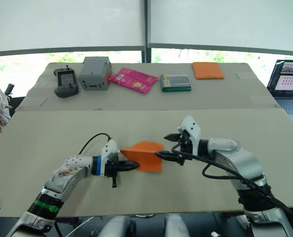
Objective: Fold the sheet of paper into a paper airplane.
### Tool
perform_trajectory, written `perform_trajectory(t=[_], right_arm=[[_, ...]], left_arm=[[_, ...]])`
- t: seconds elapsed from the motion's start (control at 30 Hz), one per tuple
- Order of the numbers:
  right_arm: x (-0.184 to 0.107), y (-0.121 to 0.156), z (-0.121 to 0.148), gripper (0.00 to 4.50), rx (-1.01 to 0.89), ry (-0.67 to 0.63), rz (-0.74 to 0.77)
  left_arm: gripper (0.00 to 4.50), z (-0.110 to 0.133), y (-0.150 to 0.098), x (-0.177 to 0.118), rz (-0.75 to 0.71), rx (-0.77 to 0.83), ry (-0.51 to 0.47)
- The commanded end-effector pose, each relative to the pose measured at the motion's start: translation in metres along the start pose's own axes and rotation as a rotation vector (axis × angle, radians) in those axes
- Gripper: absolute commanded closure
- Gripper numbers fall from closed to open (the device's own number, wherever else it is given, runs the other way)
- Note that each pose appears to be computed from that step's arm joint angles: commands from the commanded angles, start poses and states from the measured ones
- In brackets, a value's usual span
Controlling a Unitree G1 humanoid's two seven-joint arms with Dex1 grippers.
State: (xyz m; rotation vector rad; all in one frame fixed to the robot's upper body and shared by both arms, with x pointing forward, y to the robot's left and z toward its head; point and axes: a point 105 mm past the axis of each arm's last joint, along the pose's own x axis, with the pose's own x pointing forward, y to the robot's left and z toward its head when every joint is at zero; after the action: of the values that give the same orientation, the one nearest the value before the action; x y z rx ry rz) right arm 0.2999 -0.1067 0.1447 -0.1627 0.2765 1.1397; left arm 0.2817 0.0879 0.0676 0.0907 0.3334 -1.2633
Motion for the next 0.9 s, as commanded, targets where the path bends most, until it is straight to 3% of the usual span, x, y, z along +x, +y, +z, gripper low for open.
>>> perform_trajectory(t=[0.03, 0.17, 0.3, 0.43, 0.6, 0.9], right_arm=[[0.003, -0.006, 0.012, 1.66, 0.001, -0.022, -0.021], [0.021, -0.020, 0.015, 3.06, 0.002, -0.013, -0.057], [0.041, -0.024, 0.000, 4.47, -0.027, 0.081, -0.057], [0.051, -0.011, -0.013, 4.49, -0.027, 0.146, 0.034], [0.044, 0.015, -0.016, 4.49, -0.007, 0.162, 0.177], [0.042, 0.036, -0.022, 4.49, 0.019, 0.141, 0.208]], left_arm=[[4.50, -0.008, -0.005, 0.001, 0.004, -0.033, 0.011], [4.50, -0.011, -0.005, 0.001, 0.026, -0.042, 0.012], [4.50, -0.011, -0.006, 0.001, 0.029, -0.044, 0.013], [4.50, -0.012, -0.006, -0.001, 0.040, -0.041, 0.020], [4.50, -0.013, -0.007, -0.005, 0.062, -0.050, 0.029], [4.50, -0.024, -0.022, -0.007, 0.083, -0.127, 0.059]])
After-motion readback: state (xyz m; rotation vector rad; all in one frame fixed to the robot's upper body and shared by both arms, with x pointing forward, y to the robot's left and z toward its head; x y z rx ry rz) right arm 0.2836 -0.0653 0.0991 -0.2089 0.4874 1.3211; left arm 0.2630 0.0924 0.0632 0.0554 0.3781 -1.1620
